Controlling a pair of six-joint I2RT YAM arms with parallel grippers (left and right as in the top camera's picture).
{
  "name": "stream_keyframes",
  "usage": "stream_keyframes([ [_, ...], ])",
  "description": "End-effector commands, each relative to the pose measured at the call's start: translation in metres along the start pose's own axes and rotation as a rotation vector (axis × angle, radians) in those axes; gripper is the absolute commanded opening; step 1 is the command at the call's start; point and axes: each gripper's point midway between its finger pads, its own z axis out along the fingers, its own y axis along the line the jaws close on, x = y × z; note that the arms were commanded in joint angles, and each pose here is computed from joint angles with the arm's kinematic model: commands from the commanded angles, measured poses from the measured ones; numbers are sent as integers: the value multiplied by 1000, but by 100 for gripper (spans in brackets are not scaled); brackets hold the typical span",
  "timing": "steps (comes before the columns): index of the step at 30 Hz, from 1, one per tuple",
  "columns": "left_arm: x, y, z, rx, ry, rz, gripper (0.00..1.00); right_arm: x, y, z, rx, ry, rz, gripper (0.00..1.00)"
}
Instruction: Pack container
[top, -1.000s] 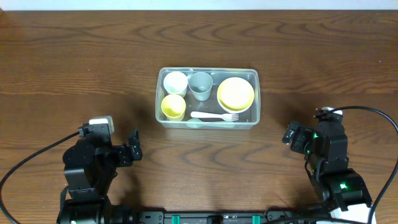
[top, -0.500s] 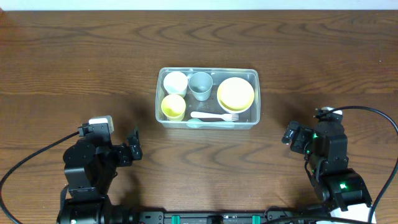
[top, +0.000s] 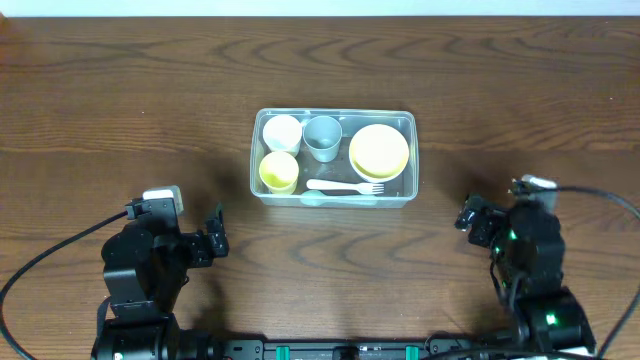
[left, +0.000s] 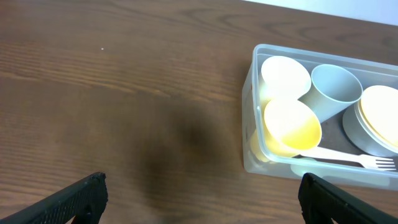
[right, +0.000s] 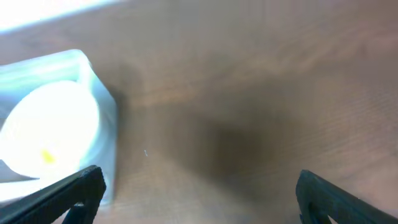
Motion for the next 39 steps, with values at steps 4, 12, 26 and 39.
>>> stream_keyframes([
  [4,0,3,1,-15,1,-15,98,-2,-11,-11,-65,-242,-68,99],
  [12,0,3,1,-15,1,-15,98,-7,-20,-14,-73,-409,-137,99],
  [26,0,3,1,-15,1,-15,98,6,-4,-9,-152,-447,-284,99],
  [39,0,3,1,-15,1,-15,98,6,-5,-9,-148,-446,-284,99],
])
